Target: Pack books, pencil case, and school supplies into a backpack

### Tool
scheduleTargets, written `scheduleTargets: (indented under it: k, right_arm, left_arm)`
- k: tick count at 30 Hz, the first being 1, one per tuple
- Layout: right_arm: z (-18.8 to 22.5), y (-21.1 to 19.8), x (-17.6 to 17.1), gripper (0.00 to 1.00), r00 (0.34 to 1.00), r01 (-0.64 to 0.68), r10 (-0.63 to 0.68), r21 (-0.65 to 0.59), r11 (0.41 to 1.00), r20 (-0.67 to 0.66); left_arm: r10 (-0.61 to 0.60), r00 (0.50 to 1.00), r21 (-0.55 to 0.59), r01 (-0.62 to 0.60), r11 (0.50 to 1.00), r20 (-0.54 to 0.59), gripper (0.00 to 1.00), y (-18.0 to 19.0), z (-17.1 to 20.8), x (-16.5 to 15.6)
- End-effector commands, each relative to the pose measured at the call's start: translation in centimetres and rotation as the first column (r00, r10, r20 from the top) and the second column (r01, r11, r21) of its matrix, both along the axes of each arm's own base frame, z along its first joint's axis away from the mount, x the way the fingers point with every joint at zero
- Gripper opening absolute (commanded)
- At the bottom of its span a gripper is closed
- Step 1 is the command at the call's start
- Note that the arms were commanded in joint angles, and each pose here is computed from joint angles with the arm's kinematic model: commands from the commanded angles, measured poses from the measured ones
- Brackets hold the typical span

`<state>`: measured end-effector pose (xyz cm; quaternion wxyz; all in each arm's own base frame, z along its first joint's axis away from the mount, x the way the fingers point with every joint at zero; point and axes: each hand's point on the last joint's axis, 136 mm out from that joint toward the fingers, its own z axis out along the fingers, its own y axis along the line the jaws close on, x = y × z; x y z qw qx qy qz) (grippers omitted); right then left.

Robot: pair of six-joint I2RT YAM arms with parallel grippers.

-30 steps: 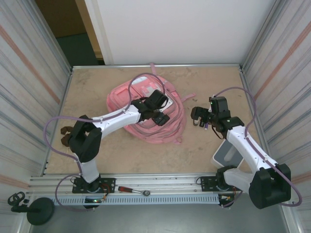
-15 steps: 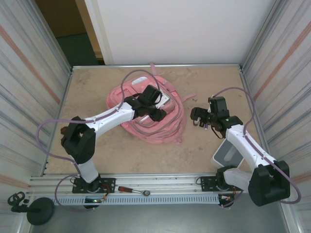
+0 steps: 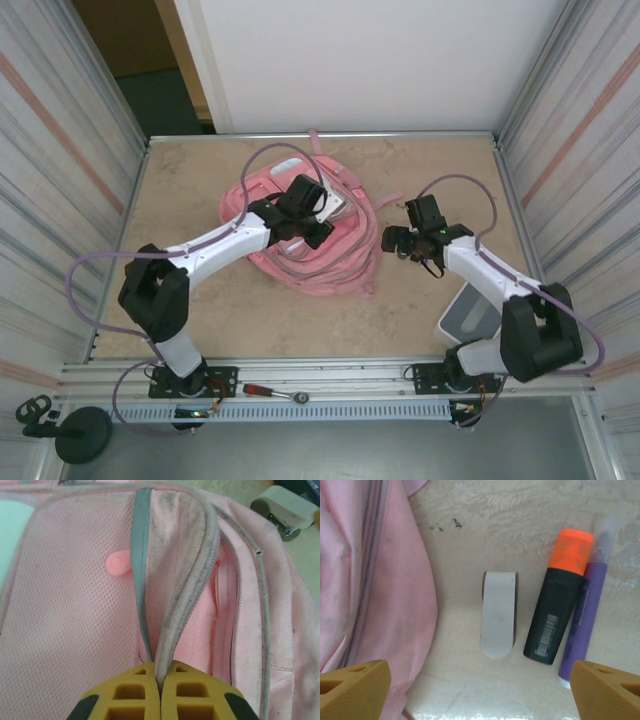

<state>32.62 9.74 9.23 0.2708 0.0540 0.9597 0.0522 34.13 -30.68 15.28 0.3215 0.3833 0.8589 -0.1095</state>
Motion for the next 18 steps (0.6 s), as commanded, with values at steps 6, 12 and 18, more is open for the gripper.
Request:
scheduleTargets:
  k: [6,12,18]
  right_arm:
    - [-3.9,-1.2,2.5,0.66,0.990,0.002,-0.023,-0.150,0.989,-0.139]
    - [-5.2,0.1,3.5,0.43,0.985,-0.035,0.013,-0.128,0.991,-0.170]
    - [-4.1,0.1,3.4,0.21,0.988,-0.044,0.022,-0.142,0.989,-0.152]
  left_arm:
    - [0.031,0.999,-0.041,-0.029,0.999,0.044,0.00,1.4,1.9,-0.2]
    - [0.038,0.998,-0.049,-0.035,0.998,0.054,0.00,1.8,2.1,-0.4]
    - [0.057,0.996,-0.079,-0.051,0.996,0.074,0.00,2.1,3.1,-0.6]
